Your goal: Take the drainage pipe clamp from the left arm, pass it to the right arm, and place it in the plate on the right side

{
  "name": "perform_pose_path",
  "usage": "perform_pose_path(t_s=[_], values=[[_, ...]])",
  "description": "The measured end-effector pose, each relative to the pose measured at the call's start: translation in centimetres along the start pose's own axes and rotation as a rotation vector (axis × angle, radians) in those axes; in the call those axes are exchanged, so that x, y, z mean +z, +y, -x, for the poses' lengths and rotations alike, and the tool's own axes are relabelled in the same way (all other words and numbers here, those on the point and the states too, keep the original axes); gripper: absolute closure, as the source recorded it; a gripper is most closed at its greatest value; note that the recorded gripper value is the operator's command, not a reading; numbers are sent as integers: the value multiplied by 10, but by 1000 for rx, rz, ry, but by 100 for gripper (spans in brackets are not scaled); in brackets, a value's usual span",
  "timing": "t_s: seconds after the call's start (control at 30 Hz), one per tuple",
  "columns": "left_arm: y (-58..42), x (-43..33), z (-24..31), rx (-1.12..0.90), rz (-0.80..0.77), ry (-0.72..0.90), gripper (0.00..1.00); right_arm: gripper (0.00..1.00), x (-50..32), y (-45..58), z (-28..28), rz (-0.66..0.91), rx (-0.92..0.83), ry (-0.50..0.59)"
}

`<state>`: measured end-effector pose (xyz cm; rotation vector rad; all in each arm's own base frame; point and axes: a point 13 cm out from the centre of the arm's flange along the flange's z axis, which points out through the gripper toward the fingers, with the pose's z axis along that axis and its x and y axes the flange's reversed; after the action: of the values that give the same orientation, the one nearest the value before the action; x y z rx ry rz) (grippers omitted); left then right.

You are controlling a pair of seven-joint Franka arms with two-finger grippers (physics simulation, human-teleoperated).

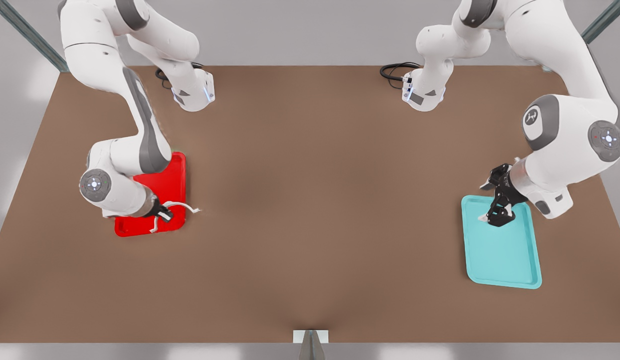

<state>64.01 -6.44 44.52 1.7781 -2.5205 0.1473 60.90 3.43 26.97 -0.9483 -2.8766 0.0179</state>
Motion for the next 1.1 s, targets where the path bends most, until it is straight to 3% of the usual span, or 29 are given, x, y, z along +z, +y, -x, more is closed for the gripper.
perform_pose_path(t_s=[0.07,0.2,0.37,0.5,0.53,0.57,0.6,0.7,0.73,0.8,0.9,0.97,1.1], values=[[7,5,-1,142,40,-27,0,79,-8,-95,24,-23,52,-1],[-2,37,8,368,85,-40,0,79,24,-197,14,-68,12,65],[-14,56,17,603,88,-40,0,79,105,-222,17,-29,-144,169],[-17,54,20,746,80,-41,0,76,129,-215,42,11,-271,155],[-17,54,20,778,80,-41,0,73,131,-215,45,13,-301,149],[-17,54,20,809,80,-41,0,36,132,-212,46,13,-330,145],[-18,54,20,838,79,-41,0,27,132,-208,46,12,-360,141],[-18,54,20,915,79,-40,0,27,132,-186,39,-17,-459,132],[-19,54,20,937,79,-40,0,18,131,-181,37,-22,-480,128],[-19,53,21,978,80,-39,0,0,74,-149,58,-14,-529,41],[-19,53,21,1033,80,-38,0,0,-117,-71,99,53,-604,-215],[-19,53,22,1065,81,-39,0,0,-221,-59,83,46,-622,-328],[-19,52,22,1119,85,-38,0,0,-233,-42,10,-19,-674,-247]])
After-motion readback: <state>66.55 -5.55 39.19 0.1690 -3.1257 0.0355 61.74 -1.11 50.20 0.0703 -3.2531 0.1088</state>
